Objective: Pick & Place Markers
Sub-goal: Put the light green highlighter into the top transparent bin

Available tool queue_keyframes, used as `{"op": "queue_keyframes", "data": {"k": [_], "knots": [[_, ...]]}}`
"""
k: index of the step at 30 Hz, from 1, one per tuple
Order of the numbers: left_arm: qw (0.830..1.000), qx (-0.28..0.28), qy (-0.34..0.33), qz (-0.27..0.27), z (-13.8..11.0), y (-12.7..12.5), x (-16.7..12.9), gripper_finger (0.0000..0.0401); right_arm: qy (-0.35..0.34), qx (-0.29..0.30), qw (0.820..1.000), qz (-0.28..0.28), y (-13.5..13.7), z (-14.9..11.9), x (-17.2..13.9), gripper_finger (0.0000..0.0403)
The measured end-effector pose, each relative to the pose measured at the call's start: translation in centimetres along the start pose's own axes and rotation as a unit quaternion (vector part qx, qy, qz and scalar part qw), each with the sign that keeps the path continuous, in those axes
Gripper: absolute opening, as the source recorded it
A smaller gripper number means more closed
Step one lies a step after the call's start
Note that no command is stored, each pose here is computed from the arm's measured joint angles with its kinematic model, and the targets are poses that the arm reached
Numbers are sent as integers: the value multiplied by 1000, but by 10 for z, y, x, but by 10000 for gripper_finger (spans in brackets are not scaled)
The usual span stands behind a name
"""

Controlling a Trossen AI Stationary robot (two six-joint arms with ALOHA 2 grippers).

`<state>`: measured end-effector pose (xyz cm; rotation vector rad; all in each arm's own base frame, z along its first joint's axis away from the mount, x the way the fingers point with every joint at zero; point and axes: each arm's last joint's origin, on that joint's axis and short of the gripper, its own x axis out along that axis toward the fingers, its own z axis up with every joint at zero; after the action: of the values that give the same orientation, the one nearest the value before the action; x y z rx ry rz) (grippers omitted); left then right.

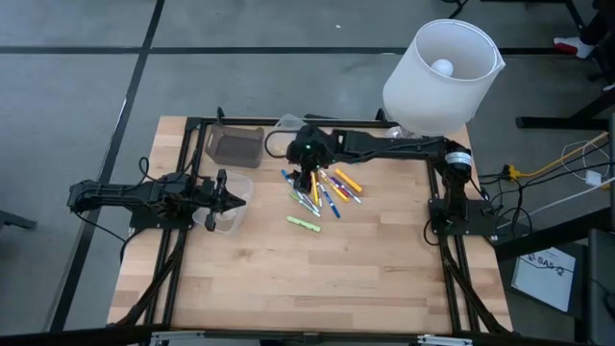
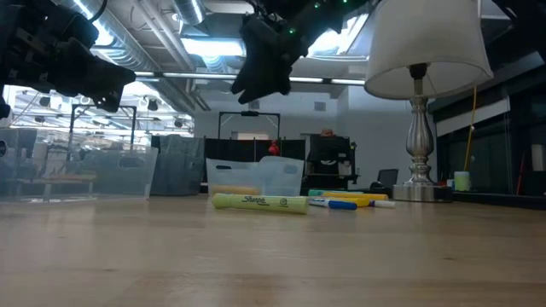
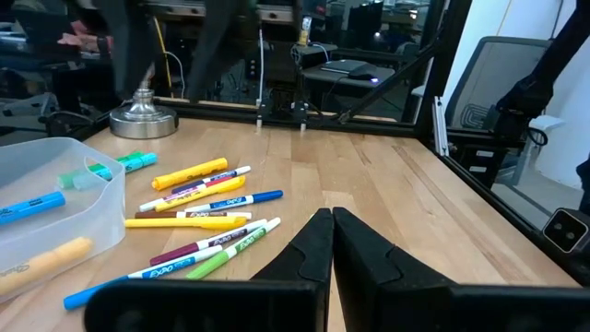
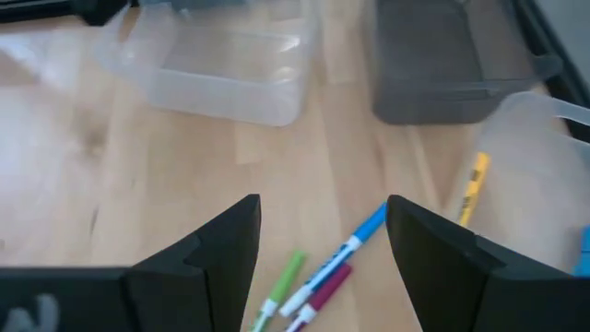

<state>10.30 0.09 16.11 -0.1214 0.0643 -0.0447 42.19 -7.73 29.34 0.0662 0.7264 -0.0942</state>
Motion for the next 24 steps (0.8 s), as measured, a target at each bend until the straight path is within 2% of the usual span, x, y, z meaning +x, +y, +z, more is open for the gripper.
{"op": "queue_keyframes", "data": {"k": [13, 21, 24], "knots": [[1000, 0, 0, 0, 0, 0, 0, 6, 16, -19, 999, 29, 29, -3, 1, 233], [1000, 0, 0, 0, 0, 0, 0, 6, 23, -22, 999, 29, 31, -4, 1, 233], [1000, 0, 0, 0, 0, 0, 0, 6, 31, -6, 999, 29, 31, -6, 4, 233]]}}
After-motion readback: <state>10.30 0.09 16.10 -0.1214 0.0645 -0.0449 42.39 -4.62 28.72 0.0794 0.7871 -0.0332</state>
